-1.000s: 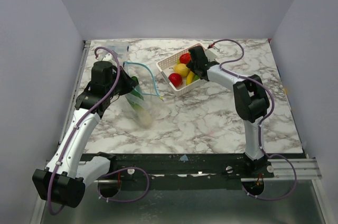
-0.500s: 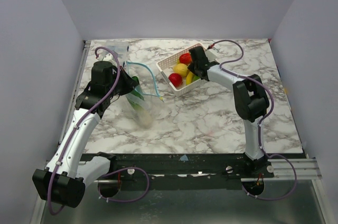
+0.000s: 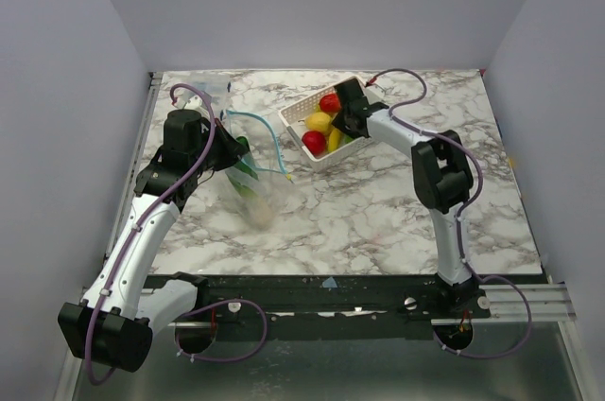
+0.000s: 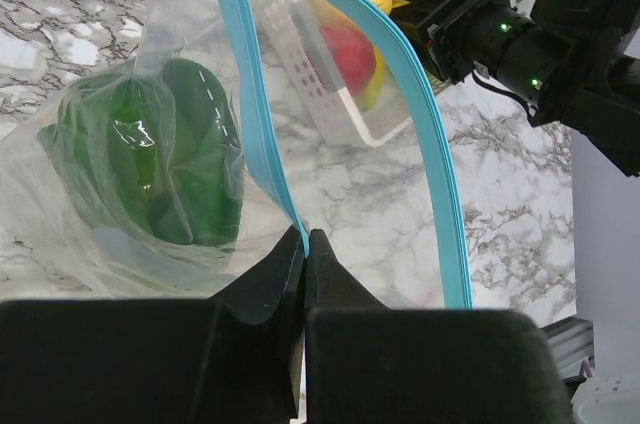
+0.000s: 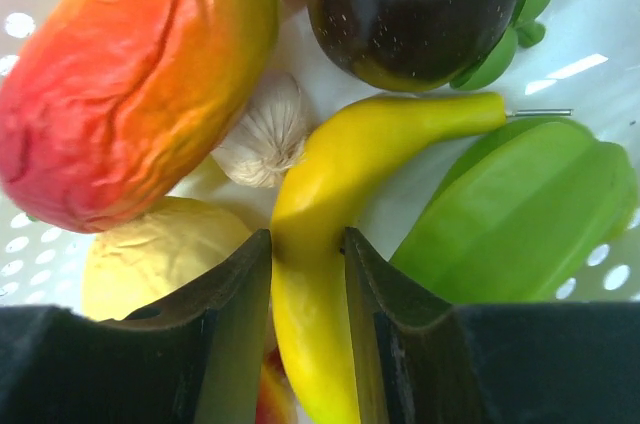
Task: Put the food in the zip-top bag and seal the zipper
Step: Pick up the fake fruit from the bin.
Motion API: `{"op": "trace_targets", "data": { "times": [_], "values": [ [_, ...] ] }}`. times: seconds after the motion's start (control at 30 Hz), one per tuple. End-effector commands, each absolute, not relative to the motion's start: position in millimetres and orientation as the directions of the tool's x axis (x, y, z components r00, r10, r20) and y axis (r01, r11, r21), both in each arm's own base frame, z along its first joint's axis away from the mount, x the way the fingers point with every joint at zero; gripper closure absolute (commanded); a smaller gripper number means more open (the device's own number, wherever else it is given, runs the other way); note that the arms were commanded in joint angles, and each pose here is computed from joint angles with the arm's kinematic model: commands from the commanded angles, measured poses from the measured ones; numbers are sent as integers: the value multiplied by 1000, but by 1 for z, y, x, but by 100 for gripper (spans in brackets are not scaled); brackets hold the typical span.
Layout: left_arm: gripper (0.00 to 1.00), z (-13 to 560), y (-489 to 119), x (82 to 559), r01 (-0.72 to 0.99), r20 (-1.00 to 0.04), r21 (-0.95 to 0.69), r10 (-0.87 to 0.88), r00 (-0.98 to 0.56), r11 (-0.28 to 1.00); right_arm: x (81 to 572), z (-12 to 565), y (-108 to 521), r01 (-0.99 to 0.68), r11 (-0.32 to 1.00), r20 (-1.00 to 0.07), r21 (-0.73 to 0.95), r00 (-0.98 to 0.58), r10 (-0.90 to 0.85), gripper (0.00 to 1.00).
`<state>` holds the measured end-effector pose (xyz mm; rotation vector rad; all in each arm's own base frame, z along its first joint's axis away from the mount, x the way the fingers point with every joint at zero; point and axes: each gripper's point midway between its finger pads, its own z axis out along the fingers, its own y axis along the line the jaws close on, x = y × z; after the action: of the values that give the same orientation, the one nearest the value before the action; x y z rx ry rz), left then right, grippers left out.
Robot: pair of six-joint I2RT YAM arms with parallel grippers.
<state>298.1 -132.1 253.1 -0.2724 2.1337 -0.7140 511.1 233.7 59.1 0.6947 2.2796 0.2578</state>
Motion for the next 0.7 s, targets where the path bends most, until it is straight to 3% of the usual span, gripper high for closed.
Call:
{"op": "trace_targets", "data": {
  "times": [0.0, 0.23, 0.37, 0.5, 0.67],
  "values": [
    [100, 256, -136, 295, 97, -678, -576, -409, -611, 811, 499, 8, 234, 442, 847, -518, 296, -670, 531, 61],
    [100, 257, -135, 295, 96, -681, -574, -409, -607, 813, 502, -14, 225, 451, 860, -538, 239, -676, 504, 62],
    [100, 256, -136, 295, 97, -679, -575, -408, -610, 812, 501, -11, 229, 424, 866, -539, 265, -680, 497, 70],
    [100, 256, -135, 295, 95, -678, -575, -409, -611, 812, 504, -7, 234, 427, 847, -512, 316, -675, 531, 49],
    [100, 256, -135, 296, 94, -682, -572, -408, -607, 815, 502, -19, 232, 497, 806, -465, 322, -659, 592, 43]
  ]
}}
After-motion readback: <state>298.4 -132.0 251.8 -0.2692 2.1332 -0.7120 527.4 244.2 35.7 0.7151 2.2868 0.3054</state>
